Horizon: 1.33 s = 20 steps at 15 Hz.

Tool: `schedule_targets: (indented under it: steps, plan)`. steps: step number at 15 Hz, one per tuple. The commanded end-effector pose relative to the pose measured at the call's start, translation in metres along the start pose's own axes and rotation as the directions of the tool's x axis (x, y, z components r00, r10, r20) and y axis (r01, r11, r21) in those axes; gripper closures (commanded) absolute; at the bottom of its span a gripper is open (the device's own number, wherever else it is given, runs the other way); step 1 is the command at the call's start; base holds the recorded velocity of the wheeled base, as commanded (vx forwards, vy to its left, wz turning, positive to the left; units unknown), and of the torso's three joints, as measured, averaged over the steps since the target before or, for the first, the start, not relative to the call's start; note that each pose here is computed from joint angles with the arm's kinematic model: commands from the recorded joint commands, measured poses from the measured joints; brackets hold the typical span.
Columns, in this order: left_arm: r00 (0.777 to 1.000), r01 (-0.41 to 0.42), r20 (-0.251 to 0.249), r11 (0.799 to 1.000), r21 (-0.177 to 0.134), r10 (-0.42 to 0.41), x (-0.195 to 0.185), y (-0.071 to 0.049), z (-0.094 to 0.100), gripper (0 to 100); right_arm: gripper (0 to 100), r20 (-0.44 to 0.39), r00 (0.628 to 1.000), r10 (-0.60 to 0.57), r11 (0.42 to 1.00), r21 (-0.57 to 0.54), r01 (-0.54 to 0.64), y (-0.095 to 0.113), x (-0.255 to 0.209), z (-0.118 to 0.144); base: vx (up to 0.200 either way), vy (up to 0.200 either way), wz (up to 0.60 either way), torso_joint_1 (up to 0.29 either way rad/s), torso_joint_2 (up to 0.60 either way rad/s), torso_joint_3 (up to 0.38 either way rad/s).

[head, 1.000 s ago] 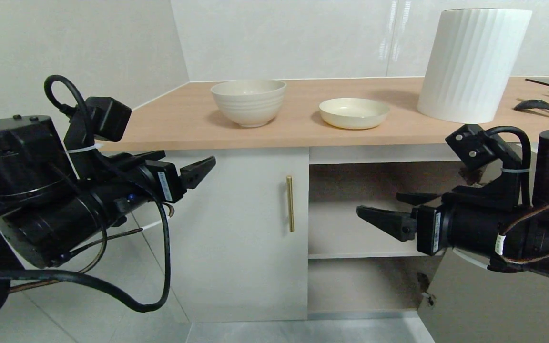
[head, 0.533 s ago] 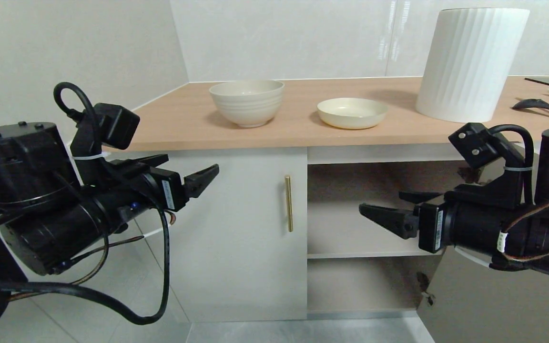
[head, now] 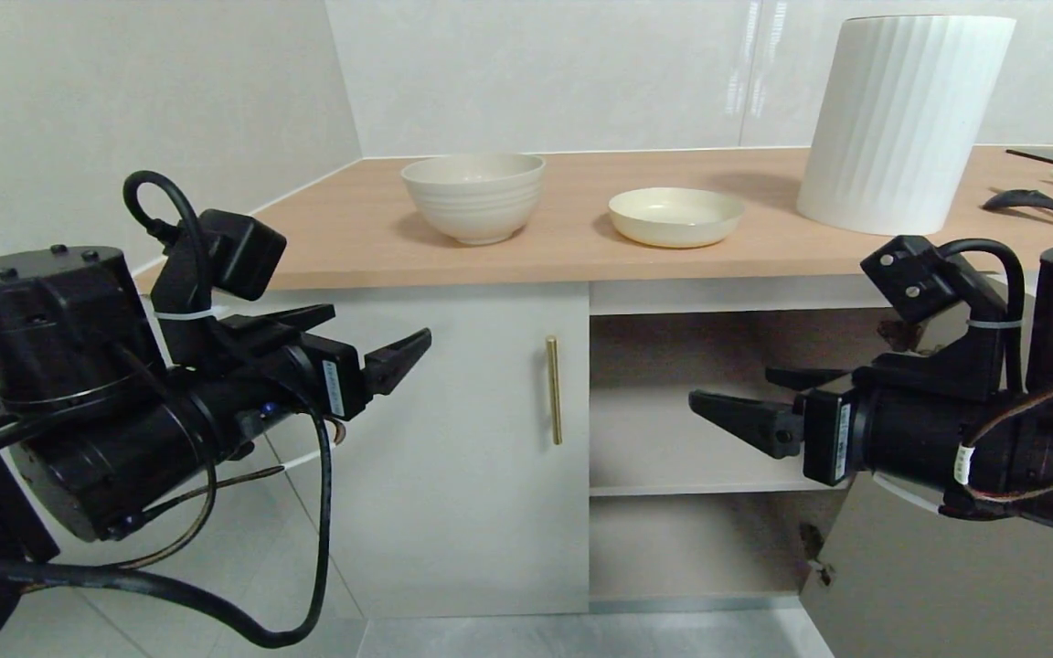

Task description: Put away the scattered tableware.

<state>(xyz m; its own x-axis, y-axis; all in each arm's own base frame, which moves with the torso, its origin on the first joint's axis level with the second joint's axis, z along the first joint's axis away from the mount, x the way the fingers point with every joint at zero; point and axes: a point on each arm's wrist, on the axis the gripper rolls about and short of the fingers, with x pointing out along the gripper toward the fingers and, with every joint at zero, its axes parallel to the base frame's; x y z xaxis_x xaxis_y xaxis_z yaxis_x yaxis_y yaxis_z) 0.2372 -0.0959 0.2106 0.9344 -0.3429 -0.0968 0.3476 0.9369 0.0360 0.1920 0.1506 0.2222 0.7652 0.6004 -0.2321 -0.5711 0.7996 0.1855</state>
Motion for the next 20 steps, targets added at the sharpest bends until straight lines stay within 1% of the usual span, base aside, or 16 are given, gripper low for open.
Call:
schedule_targets:
  steps: [1,4,7,11,13,14,16,17,18,19,20]
  plan:
    - [1.0,0.002,0.002,1.0,0.0,-0.002,-0.001,-0.001,0.0,0,0,0.001,1.0,0.001,1.0,0.0,-0.001,0.0,0.0,0.0,0.0,0.0,0.0,0.0,0.0,0.0]
    - [1.0,0.003,0.016,1.0,0.0,-0.003,-0.005,-0.001,0.004,0,0,0.002,1.0,0.001,1.0,0.001,-0.001,0.0,-0.001,0.0,0.2,0.0,0.0,-0.002,0.01,0.004]
    - [0.999,0.017,0.029,1.0,-0.001,-0.017,-0.009,-0.005,0.006,0,0,0.017,1.0,0.007,1.0,0.001,-0.007,0.001,-0.005,0.003,0.2,0.0,0.0,0.006,0.0,0.002]
    - [0.994,0.047,0.095,0.999,-0.002,-0.047,-0.03,-0.01,0.02,0,0,0.035,0.999,0.024,1.0,-0.004,-0.024,0.005,-0.014,0.005,0.0,0.0,0.0,0.0,0.0,0.0]
    - [0.992,0.059,0.111,0.998,-0.002,-0.058,-0.039,-0.012,0.021,0,0,0.047,0.998,0.039,0.999,-0.007,-0.038,0.008,-0.019,0.007,0.0,0.0,0.0,0.0,0.0,0.0]
    - [0.99,0.072,0.124,0.997,-0.008,-0.07,-0.051,-0.013,0.021,0,0,0.051,0.998,0.049,0.999,-0.009,-0.048,0.009,-0.023,0.007,0.0,0.0,0.0,0.0,0.0,0.0]
    - [0.982,0.117,0.152,0.993,-0.008,-0.115,-0.073,-0.021,0.026,0,0,0.054,0.996,0.073,0.997,-0.013,-0.072,0.013,-0.029,0.005,0.0,0.0,0.0,0.0,0.0,0.0]
    - [0.979,0.137,0.151,0.99,-0.008,-0.135,-0.09,-0.022,0.031,0,0,0.057,0.994,0.092,0.996,-0.017,-0.091,0.017,-0.035,0.006,0.0,0.0,0.0,0.0,0.0,0.0]
    - [0.979,0.143,0.148,0.99,-0.007,-0.141,-0.094,-0.022,0.034,0,0,0.059,0.994,0.092,0.996,-0.019,-0.091,0.017,-0.036,0.007,0.0,0.0,0.0,0.0,0.0,0.0]
    - [0.978,0.152,0.148,0.988,-0.011,-0.148,-0.099,-0.022,0.041,0,0,0.069,0.993,0.096,0.995,-0.018,-0.095,0.018,-0.04,0.009,0.0,0.0,0.0,0.0,0.0,0.0]
    - [0.977,0.151,0.153,0.988,-0.016,-0.147,-0.096,-0.023,0.048,0,0,0.075,0.993,0.096,0.995,-0.018,-0.094,0.018,-0.041,0.01,0.0,0.0,0.0,0.0,0.0,0.0]
